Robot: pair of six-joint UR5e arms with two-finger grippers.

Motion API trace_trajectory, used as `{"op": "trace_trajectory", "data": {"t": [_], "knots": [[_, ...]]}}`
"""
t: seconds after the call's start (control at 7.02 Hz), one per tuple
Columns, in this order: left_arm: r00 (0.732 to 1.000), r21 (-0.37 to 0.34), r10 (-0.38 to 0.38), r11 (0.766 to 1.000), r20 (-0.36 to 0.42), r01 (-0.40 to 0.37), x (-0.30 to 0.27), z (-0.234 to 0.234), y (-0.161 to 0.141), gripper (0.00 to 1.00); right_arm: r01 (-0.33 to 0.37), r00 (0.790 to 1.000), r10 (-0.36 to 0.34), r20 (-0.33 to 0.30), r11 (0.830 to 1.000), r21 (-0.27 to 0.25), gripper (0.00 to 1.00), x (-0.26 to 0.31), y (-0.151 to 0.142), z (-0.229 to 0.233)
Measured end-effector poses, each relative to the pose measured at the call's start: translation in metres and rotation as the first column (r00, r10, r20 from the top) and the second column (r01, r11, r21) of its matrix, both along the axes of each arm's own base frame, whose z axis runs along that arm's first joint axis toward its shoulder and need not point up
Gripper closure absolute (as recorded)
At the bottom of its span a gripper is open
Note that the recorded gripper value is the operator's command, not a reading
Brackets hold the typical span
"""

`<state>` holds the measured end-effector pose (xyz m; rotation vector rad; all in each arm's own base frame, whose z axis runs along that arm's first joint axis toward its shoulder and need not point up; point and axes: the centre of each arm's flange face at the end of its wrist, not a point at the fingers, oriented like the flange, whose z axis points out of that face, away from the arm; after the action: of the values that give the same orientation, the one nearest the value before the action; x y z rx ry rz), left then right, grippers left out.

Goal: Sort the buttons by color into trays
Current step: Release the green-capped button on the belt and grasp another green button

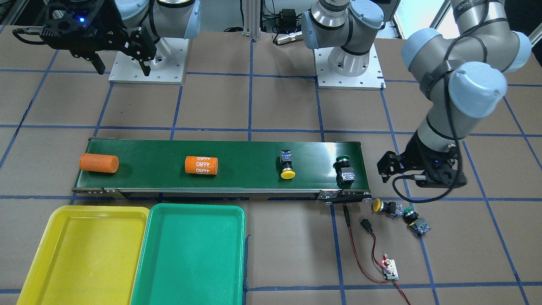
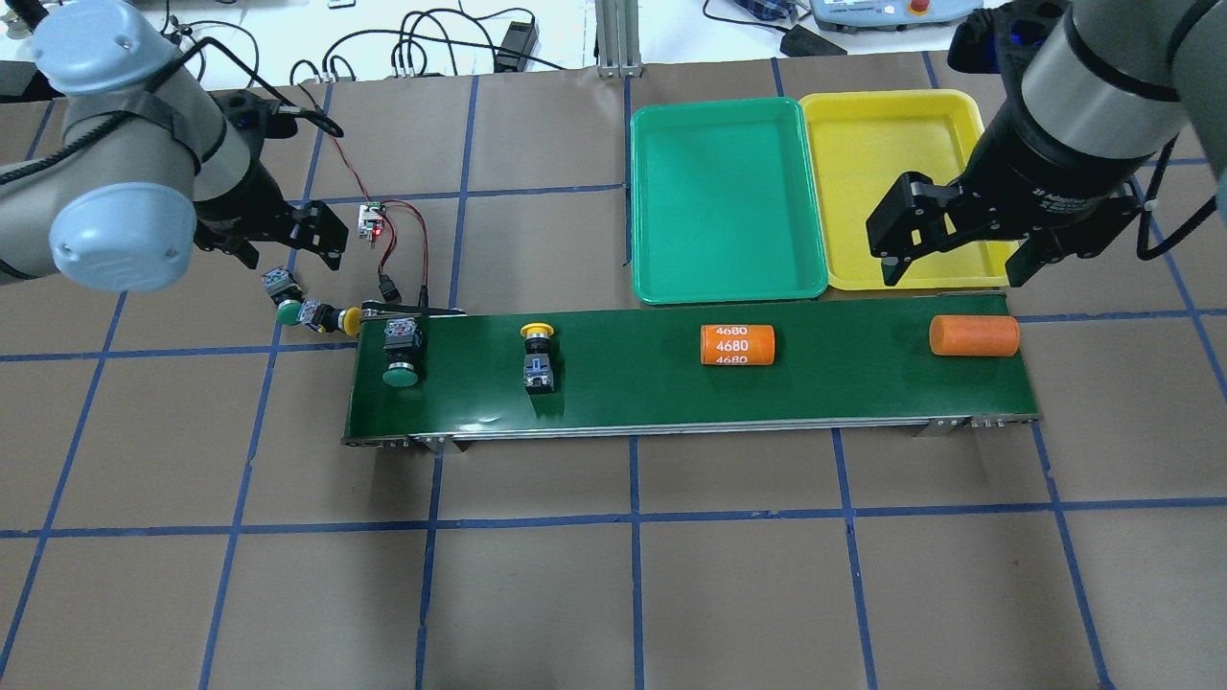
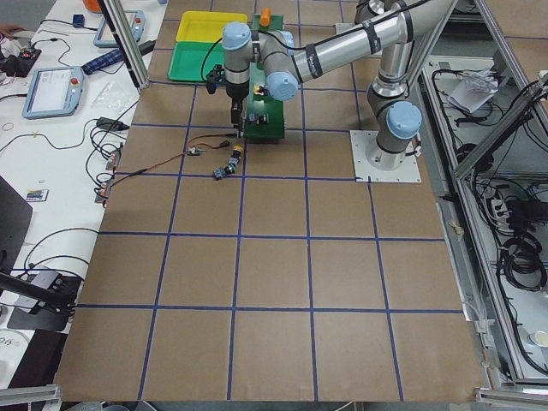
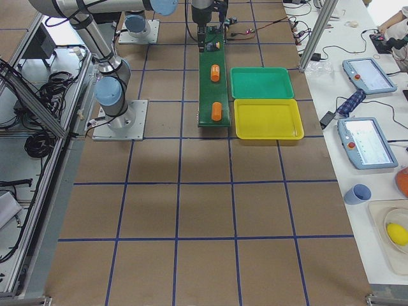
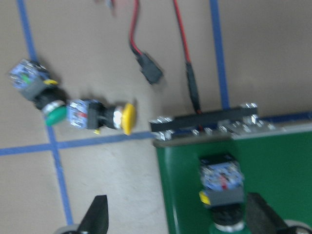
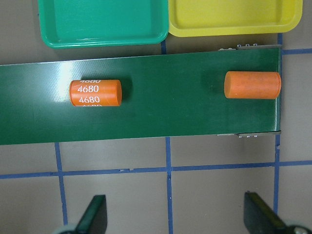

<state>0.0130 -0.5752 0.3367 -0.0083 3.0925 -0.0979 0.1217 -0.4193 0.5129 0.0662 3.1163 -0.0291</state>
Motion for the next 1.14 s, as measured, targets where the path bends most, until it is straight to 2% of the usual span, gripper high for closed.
{"op": "trace_trajectory", "data": {"t": [0.29, 0.57, 1.14], "knots": [[0.997, -0.005, 0.072, 0.997, -0.001, -0.072, 0.052, -0.028, -0.023, 0.00, 0.000, 1.000, 0.000, 0.000, 1.000, 0.000, 0.00, 0.000, 0.000, 0.000], [0.997, -0.037, 0.082, 0.996, 0.008, -0.082, 0.068, -0.068, -0.044, 0.00, -0.001, 1.000, 0.001, 0.000, 1.000, 0.000, 0.00, 0.000, 0.000, 0.000], [0.994, -0.014, 0.104, 0.994, 0.009, -0.104, 0.075, -0.113, -0.055, 0.00, 0.000, 1.000, 0.000, 0.000, 1.000, 0.000, 0.00, 0.000, 0.000, 0.000]]}}
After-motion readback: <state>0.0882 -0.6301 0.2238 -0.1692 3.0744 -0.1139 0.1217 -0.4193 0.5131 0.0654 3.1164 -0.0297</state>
